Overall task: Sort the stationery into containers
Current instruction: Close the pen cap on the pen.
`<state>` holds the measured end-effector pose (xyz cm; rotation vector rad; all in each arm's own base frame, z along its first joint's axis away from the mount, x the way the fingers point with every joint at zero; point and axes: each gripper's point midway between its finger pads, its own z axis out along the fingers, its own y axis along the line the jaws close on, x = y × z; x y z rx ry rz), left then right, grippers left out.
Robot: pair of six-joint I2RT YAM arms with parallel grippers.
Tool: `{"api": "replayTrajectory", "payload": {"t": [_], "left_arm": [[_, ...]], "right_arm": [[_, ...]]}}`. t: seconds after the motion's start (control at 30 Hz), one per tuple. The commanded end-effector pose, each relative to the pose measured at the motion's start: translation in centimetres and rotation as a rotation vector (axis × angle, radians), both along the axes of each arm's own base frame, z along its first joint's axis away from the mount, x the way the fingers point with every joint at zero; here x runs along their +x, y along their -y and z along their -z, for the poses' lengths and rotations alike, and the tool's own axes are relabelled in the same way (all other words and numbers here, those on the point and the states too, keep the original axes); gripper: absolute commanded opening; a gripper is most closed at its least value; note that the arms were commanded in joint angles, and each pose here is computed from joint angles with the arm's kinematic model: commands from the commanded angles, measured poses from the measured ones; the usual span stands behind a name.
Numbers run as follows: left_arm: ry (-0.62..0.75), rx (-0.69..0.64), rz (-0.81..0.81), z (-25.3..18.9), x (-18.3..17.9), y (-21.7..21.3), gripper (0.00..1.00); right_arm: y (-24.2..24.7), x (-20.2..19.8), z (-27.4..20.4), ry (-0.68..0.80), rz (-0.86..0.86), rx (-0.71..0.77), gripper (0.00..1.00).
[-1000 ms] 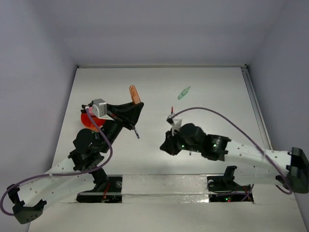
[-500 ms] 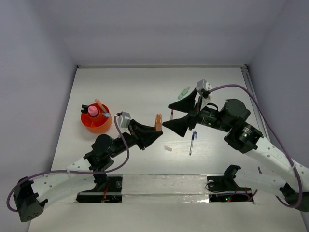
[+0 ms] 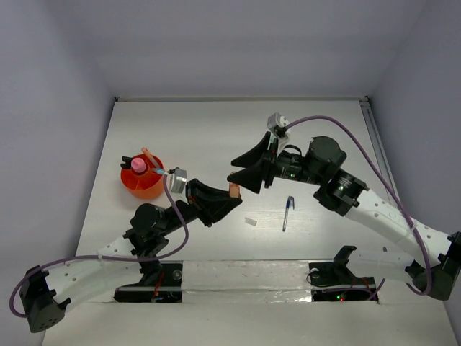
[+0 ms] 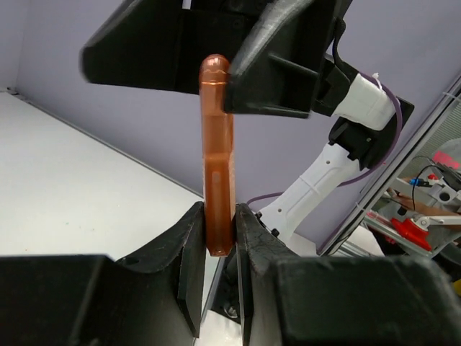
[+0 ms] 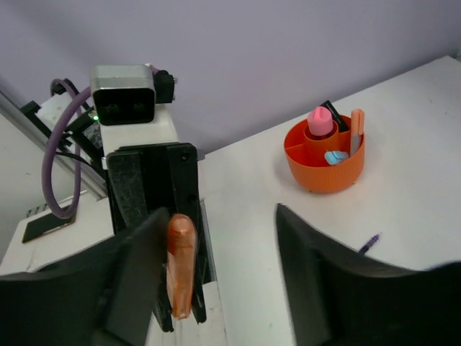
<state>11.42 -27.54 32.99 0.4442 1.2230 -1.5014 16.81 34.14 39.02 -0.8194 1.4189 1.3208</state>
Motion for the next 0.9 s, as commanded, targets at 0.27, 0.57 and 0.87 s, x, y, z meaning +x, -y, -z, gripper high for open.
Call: {"api": "replayTrajectory", "payload": {"t": [0.27, 0.57, 0.87], "left_arm": [[0.065, -0.097, -0.009, -3.0, -0.5, -1.1, 0.00], [0.097, -0.143, -0.013, -5.8, -0.5, -1.2, 0.00], [0.108, -0.229, -0.074, -10.4, -0.1, -3.0, 0.00]], "right_arm": [[-0.2, -0.9, -0.9, -0.006, -0.054, 0.066, 0.37], [-0.5, -1.2, 1.0, -0.058, -0.079, 0.048, 0.04], [-0.8, -2.1, 7.8, -0.182, -0.128, -0.024, 0.00]]}}
